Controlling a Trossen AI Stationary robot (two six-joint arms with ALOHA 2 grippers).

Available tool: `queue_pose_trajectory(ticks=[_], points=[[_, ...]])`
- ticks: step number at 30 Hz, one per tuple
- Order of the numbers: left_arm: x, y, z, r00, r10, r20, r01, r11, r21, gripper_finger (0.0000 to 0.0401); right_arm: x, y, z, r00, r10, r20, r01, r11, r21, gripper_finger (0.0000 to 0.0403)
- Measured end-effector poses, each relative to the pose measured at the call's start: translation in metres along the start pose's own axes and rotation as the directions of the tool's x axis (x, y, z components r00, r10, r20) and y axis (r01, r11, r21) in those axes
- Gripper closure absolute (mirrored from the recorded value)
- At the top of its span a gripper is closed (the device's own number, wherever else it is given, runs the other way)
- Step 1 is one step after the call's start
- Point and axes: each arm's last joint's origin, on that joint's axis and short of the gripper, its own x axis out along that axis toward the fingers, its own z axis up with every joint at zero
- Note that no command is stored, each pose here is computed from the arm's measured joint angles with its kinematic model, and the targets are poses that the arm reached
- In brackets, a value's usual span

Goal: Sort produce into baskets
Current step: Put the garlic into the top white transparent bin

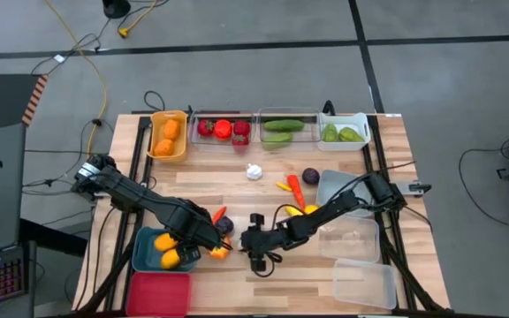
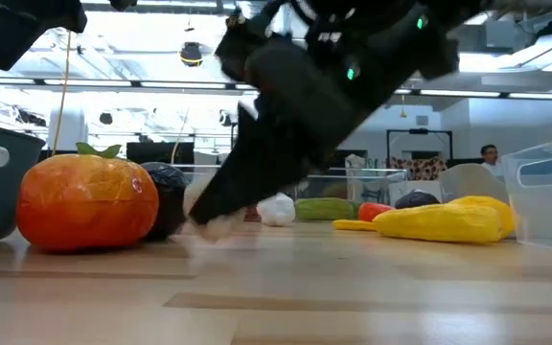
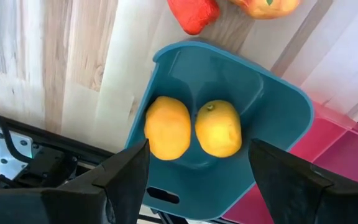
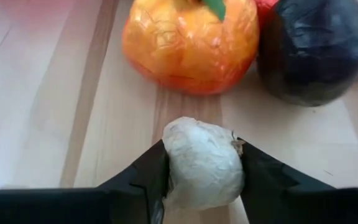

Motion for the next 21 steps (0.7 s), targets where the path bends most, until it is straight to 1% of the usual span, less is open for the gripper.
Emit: queue_pose_trajectory(ticks=[3,7,14,18,21], points=[[0.0,0.0,0.0,1.0,0.006,0.008,-0.006,1.0,0.0,0.014,-0.015,-0.001,0.007,0.999,-0.001,-0.033,0.001,1.0,-0.009,0.023],[0.0,0.0,0.0,1.0,0.007,0.01,-0.007,1.0,0.0,0.014,-0.04,-0.001,0.017,0.996,0.028,-0.084,-0.03,0.999,-0.019,0.0229],[0.0,0.0,0.0,1.0,0.008,0.014,-0.008,1.0,0.001,0.014,-0.106,0.004,0.036,0.982,0.107,-0.155,-0.113,0.993,-0.036,0.0228],[0.0,0.0,0.001,1.0,0.01,0.018,-0.01,1.0,0.001,0.014,-0.146,0.005,0.04,0.973,0.112,-0.203,-0.117,0.993,-0.012,0.0227],[0.0,0.0,0.001,1.0,0.011,0.029,-0.011,1.0,0.002,0.014,-0.176,0.006,0.038,0.961,0.111,-0.254,-0.11,0.994,0.017,0.0227]])
